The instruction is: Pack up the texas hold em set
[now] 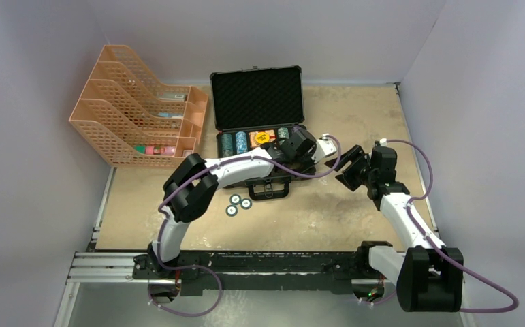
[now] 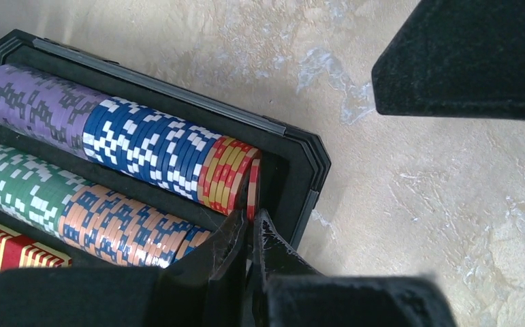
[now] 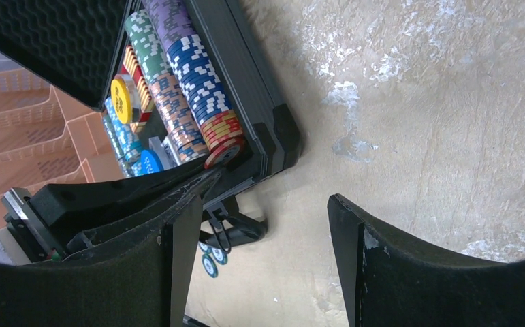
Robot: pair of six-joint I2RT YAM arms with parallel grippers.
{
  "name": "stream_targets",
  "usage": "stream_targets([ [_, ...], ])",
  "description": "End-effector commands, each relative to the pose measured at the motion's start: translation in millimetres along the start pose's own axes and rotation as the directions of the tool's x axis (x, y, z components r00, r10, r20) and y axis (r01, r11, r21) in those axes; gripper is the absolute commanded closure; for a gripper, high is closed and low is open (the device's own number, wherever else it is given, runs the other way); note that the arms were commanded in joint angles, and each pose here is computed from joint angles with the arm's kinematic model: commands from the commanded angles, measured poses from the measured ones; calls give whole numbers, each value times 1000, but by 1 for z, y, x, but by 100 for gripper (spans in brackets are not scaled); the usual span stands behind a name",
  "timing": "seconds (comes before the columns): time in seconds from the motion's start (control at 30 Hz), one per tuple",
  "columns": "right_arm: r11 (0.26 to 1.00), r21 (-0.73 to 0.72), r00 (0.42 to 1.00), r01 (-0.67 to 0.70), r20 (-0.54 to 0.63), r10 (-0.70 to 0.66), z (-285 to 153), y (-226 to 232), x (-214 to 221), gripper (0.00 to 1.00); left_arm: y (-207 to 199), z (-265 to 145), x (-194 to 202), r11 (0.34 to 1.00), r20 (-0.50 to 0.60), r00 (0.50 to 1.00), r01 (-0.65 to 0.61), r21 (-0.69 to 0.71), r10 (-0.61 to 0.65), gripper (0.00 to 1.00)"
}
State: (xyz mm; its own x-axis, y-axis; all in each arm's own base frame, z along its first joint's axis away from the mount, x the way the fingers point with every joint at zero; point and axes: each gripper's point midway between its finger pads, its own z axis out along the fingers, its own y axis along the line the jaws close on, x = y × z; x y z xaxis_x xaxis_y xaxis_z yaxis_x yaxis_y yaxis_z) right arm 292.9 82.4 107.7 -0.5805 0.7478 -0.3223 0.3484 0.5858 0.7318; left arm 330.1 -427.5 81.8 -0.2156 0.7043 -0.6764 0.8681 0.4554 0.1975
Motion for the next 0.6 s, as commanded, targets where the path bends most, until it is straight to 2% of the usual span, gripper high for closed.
stream_targets([
  [0.0, 999, -22, 1000, 25, -1, -25, 0, 2, 0, 30, 30, -8, -13, 993, 23, 1000, 2, -121, 1, 88],
  [0.1, 999, -22, 1000, 30, -8, -30, 0, 2, 1, 30, 28, -10, -18, 994, 27, 1000, 13, -108, -11, 66],
  [0.17, 997, -46, 998, 61, -14, -62, -2, 6, 2, 30, 27, -16, -25, 995, 38, 999, 20, -95, -16, 61],
  [0.3, 984, -79, 987, 157, -5, -158, -6, 12, 0, 30, 28, -47, -45, 996, 90, 995, 43, -82, -35, 59],
  [0.4, 965, -92, 969, 246, 29, -244, -7, 17, -8, 29, 35, -83, -64, 988, 178, 979, 115, -99, -96, 59],
  [0.47, 954, -106, 959, 282, 26, -281, -5, 20, -9, 29, 43, -111, -73, 967, 243, 953, 217, -138, -179, 59],
  [0.57, 943, -114, 949, 314, -1, -316, -5, 20, -5, 30, 66, -161, -72, 885, 308, 895, 400, -239, -322, 57],
])
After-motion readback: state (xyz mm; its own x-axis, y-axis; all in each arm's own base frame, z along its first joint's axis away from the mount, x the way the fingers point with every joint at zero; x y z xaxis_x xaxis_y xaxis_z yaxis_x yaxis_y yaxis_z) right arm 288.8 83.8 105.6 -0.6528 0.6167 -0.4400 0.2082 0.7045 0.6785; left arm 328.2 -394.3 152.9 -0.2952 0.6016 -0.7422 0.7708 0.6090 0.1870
